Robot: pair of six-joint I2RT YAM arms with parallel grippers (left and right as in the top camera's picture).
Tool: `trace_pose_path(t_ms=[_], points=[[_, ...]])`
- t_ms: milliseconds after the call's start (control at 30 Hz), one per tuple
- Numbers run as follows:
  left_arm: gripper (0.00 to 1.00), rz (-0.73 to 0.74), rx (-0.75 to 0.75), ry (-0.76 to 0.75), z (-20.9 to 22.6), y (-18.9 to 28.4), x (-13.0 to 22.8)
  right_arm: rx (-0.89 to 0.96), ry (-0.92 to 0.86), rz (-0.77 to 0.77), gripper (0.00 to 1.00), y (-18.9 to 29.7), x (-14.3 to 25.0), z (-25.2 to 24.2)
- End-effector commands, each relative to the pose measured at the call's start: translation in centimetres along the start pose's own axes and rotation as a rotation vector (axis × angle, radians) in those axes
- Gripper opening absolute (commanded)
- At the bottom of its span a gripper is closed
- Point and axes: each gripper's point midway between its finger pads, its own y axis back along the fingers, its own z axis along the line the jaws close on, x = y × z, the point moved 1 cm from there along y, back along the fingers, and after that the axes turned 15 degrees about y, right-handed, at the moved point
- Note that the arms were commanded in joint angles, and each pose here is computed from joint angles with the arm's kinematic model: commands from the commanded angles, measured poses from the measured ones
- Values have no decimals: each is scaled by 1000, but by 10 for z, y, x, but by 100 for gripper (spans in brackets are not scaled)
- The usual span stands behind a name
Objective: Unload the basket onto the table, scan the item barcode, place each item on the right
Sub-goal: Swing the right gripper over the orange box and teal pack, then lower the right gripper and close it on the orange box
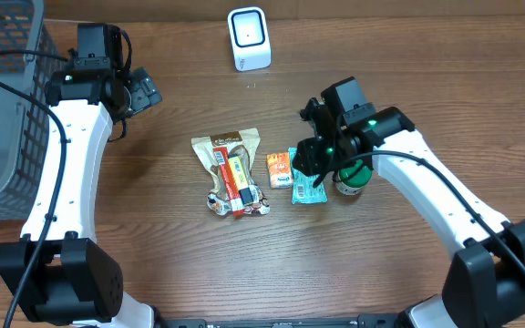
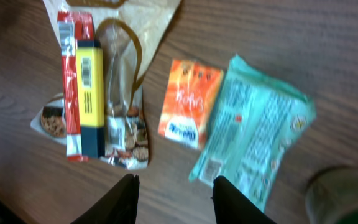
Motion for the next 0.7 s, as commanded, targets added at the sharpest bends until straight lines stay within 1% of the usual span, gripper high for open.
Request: trace_pose_path(t_ms=[0, 167, 367, 467, 600, 633, 667], points=[[100, -13, 6, -15, 0, 4, -4, 1, 32, -8, 39, -13, -9, 2], [100, -13, 6, -15, 0, 4, -4, -9, 64, -18, 36, -27, -16, 9], [100, -13, 6, -15, 0, 4, -4, -1, 122, -24, 36, -45, -22, 24], [100, -13, 6, -15, 0, 4, -4, 77, 139, -27, 36, -51, -24, 24], [100, -13, 6, -15, 0, 4, -4, 193, 118, -38, 37, -56, -24, 21], [100, -13, 6, -15, 0, 4, -4, 255, 105, -42, 41, -58, -23, 17], [100, -13, 6, -15, 0, 4, -4, 275, 100, -44, 41, -59, -22, 16]])
